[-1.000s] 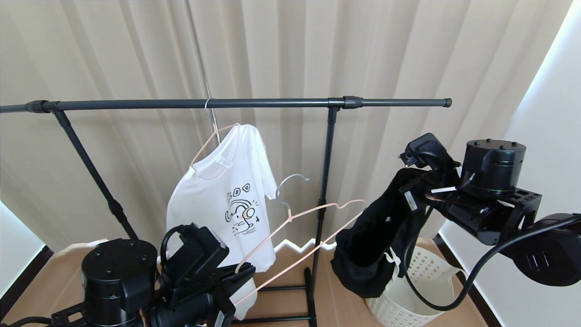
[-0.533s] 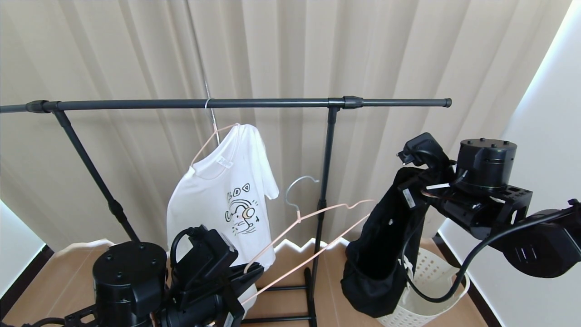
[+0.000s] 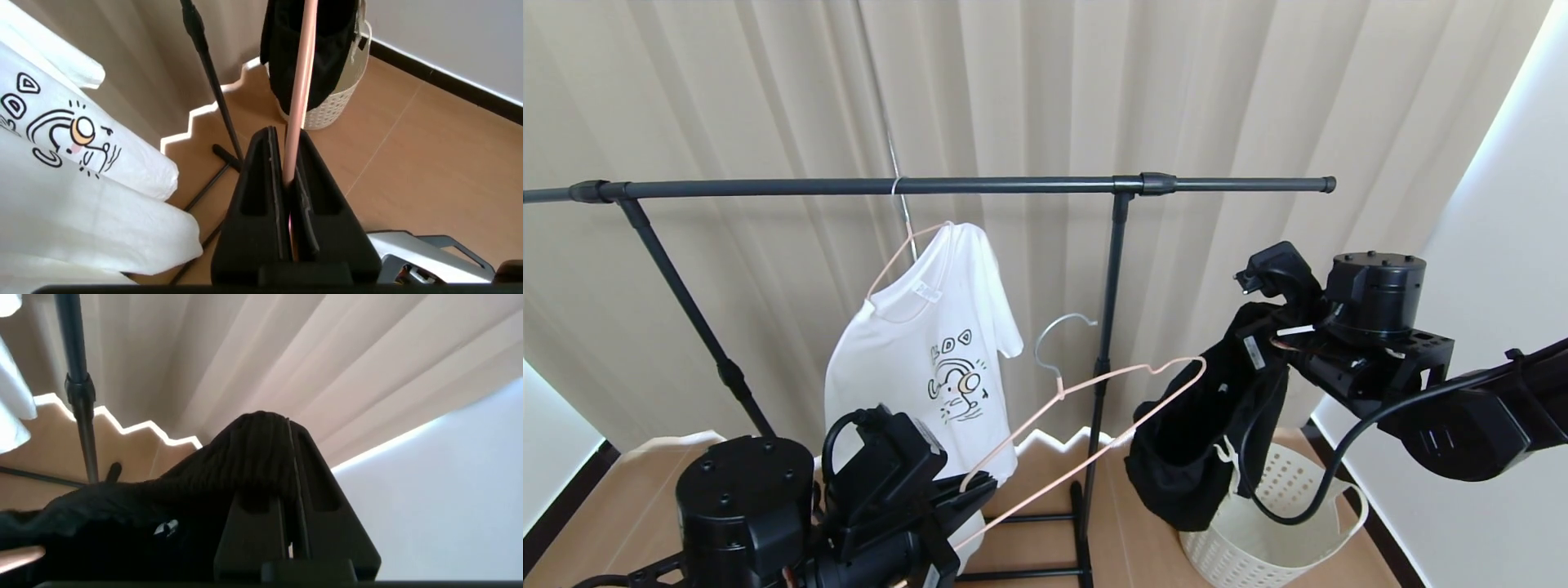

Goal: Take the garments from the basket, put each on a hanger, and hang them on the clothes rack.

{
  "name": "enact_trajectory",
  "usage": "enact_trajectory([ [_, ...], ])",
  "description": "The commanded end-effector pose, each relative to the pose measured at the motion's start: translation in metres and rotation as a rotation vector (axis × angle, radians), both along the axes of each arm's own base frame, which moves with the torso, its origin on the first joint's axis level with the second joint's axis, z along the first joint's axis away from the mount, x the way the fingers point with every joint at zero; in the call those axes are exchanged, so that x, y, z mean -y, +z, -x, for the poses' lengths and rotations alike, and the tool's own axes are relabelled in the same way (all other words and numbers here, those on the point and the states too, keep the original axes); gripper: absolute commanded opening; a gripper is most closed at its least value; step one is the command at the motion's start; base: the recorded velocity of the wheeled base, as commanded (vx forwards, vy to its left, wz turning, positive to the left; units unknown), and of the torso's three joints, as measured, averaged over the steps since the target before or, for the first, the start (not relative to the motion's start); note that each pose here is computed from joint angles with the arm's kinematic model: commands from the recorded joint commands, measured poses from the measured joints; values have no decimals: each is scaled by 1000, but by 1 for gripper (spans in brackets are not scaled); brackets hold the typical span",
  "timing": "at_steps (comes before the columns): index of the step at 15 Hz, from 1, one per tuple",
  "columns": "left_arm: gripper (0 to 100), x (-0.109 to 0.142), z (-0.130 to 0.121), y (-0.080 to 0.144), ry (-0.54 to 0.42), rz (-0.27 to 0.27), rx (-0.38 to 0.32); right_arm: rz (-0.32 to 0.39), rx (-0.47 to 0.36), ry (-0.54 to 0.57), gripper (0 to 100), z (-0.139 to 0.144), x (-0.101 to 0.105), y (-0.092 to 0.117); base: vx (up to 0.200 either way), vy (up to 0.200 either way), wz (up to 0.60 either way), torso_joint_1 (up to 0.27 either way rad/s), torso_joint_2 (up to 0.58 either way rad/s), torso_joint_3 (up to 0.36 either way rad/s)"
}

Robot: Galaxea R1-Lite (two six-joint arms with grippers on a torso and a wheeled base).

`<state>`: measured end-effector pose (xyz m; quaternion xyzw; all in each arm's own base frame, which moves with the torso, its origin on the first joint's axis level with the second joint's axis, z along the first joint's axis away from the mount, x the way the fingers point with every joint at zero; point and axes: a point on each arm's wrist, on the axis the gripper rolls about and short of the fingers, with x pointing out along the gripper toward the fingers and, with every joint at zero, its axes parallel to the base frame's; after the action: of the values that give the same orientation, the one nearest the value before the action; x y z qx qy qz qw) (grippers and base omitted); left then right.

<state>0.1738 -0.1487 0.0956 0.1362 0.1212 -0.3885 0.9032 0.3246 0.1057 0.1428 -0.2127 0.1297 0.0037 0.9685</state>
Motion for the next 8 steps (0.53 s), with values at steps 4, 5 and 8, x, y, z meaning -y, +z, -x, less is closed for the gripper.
enact_trajectory([
  [4, 0, 17, -10, 0, -25, 12, 8, -17, 28, 48, 0, 21, -20, 11, 0, 0, 0, 0, 0, 0],
  [5, 0, 20, -12, 1, -28, 16, 12, -25, 28, 52, 0, 22, -22, 11, 0, 0, 0, 0, 0, 0],
  [8, 0, 25, -17, 5, -26, 35, 28, -34, 35, 78, 0, 30, -30, 15, 0, 0, 0, 0, 0, 0],
])
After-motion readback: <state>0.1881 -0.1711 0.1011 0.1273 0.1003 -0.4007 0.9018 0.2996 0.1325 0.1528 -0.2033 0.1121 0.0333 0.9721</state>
